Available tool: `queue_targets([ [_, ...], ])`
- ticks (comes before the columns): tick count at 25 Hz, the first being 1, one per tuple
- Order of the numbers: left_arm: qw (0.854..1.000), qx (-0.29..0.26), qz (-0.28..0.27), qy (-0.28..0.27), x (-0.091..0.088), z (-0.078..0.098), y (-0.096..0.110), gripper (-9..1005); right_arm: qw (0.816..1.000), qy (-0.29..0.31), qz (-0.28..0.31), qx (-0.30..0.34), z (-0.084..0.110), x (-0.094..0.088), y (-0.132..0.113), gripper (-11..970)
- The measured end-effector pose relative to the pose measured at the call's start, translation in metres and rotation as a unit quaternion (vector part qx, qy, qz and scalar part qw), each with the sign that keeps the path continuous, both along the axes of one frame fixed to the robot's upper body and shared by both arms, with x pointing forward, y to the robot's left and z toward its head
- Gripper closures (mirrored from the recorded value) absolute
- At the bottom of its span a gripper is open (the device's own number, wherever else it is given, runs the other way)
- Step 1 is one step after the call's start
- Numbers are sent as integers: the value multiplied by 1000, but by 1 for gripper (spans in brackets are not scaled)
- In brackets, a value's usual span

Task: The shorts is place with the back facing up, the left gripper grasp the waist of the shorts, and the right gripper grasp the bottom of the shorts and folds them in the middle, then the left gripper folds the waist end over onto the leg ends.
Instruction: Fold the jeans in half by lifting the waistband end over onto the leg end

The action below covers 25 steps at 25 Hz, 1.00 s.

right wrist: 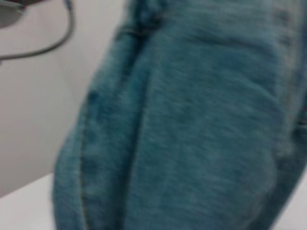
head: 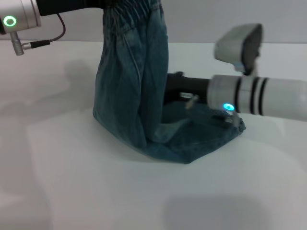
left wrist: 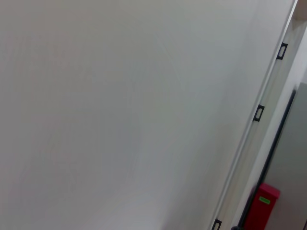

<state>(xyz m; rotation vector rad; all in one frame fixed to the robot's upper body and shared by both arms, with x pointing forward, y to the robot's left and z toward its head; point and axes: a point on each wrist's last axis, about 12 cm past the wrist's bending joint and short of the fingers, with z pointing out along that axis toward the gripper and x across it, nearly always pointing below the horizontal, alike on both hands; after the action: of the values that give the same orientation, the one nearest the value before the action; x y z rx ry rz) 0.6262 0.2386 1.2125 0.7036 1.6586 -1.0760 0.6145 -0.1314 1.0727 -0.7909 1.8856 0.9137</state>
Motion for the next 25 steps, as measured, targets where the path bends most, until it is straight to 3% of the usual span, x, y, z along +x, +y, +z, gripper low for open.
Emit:
queue_targets([
  [7, 1000, 8, -9, 6, -1, -4, -5, 968, 993, -3, -119, -16, -19, 1, -64, 442],
  [16, 997, 47, -56, 20, -5, -16, -38, 955, 944, -53, -325, 28, -16, -2, -153, 443],
  [20, 996, 65, -61, 20, -2, -23, -62, 946, 931, -63, -359, 38, -14, -7, -171, 442],
  [25, 995, 83, -52, 19, 0, -33, -83, 934, 928, -64, -366, 40, -14, -8, -175, 442],
])
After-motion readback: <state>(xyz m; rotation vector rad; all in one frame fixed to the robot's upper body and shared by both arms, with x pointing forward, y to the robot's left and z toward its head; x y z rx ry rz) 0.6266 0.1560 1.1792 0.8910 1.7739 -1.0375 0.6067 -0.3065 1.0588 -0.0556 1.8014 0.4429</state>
